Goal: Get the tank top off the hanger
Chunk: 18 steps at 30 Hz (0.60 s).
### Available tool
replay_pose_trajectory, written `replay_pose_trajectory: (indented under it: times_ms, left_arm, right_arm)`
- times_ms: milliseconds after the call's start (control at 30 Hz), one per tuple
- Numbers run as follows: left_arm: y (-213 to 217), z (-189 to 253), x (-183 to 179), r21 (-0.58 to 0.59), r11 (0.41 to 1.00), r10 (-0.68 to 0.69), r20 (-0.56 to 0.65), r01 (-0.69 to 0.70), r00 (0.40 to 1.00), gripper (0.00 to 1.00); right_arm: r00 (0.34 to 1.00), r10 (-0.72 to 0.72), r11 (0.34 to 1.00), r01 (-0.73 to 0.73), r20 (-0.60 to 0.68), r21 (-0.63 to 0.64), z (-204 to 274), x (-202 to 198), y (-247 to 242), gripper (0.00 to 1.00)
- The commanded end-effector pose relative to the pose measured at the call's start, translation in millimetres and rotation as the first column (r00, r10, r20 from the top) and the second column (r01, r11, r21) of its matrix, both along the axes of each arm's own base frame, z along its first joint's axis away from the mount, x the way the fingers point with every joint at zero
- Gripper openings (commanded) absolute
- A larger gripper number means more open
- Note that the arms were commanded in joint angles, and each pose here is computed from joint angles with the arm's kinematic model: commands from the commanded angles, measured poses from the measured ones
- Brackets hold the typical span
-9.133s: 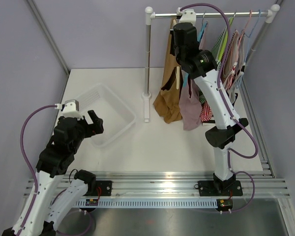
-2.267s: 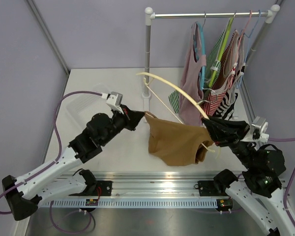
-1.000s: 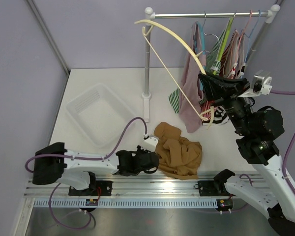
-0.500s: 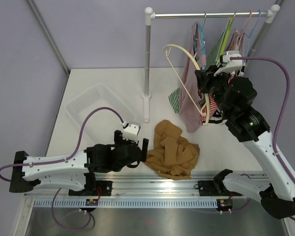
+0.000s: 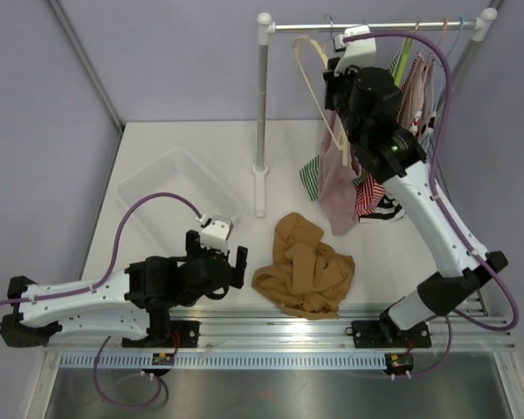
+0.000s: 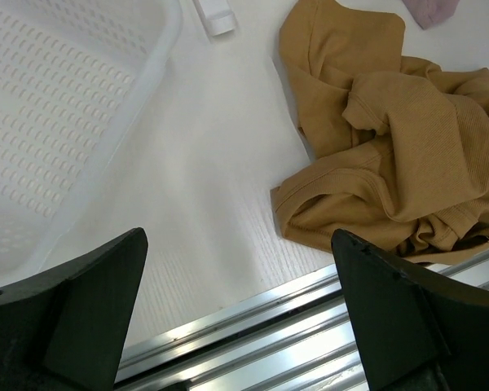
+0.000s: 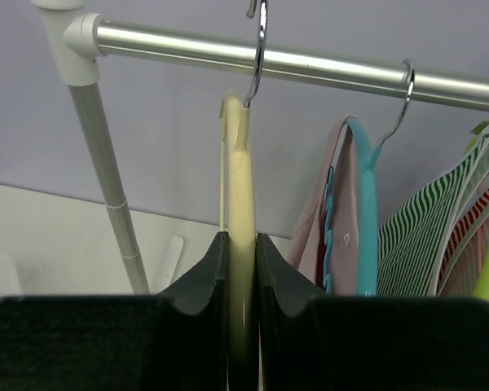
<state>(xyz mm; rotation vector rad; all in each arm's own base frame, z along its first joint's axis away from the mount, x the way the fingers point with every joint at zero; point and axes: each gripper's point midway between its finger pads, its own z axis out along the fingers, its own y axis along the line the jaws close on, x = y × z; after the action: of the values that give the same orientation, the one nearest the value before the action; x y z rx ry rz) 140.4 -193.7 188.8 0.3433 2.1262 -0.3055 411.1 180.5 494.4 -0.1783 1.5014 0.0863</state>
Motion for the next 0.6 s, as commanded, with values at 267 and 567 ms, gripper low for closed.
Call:
replay_pose_trajectory:
  times_ms: [267,567]
  left_arm:
    - [-3.3,22.8,4.5,-0.044,0.999,0.017,0.033,-0.016,0.999,0.99]
    - [-36.4,24.3,6.2,-0.082,0.996,-0.029,0.035,0.032,0.999,0.99]
  right_arm:
    - [0.996,-0.03,0.999,0.031,0.081,-0.015,27.5,58.3,31.0,0.0]
    - [0.999,-0.02,1.0,0.02,0.034,0.018,3.3,66.6,42.6,0.0]
